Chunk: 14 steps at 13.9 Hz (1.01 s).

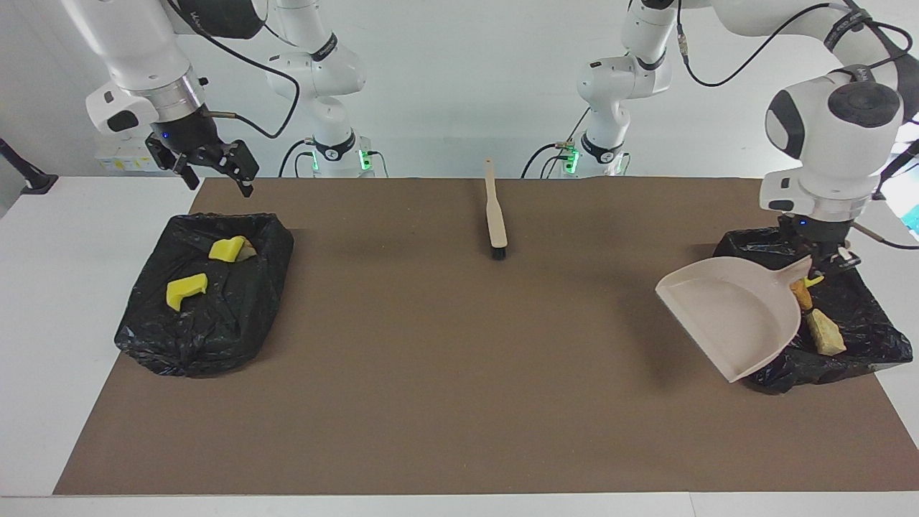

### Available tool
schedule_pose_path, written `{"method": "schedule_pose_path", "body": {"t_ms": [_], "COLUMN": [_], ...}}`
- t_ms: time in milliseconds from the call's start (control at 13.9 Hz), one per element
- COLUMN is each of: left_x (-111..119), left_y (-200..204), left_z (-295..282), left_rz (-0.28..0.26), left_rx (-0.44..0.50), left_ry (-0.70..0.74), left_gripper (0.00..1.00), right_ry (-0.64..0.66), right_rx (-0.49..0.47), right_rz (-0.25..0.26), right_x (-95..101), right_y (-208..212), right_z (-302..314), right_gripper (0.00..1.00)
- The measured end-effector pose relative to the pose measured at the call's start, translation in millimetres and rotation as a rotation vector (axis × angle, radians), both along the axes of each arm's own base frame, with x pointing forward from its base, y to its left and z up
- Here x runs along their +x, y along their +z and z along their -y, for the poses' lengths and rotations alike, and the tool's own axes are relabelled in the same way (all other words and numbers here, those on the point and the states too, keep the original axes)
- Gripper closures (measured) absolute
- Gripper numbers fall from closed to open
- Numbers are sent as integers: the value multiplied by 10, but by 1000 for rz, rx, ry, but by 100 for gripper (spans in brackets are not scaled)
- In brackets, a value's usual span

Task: Sweep and dump trash in bin
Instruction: 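Carry the empty dustpan with the left gripper back over the table, then lower the dustpan onto the table center with the left gripper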

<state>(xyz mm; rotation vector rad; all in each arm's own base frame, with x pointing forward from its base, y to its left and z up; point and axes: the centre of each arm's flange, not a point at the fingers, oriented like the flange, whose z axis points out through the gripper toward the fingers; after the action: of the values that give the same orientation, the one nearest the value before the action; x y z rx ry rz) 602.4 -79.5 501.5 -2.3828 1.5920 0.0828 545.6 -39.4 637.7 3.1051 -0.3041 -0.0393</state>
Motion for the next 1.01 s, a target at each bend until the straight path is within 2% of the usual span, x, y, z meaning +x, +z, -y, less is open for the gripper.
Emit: {"method": "schedule_pose_path", "body": {"t_ms": [287,646,1005], "left_x": [-200,-354,-427], "left_y": [62,30,-361], "left_z": [727,1307,1989], "left_rz": [28,29,2], "left_rx": [-94,-220,-260], "left_ry": [123,344,624], "left_gripper": [69,69,69], "right_ry": [-11,-1,1], "right_rx": [3,4,4], "right_rz": [-5,-2,-2], "right_x": [-35,-35,-35], "right_y": [86,106,107], "right_z": [51,-6,-16], "right_gripper": [0,0,0]}}
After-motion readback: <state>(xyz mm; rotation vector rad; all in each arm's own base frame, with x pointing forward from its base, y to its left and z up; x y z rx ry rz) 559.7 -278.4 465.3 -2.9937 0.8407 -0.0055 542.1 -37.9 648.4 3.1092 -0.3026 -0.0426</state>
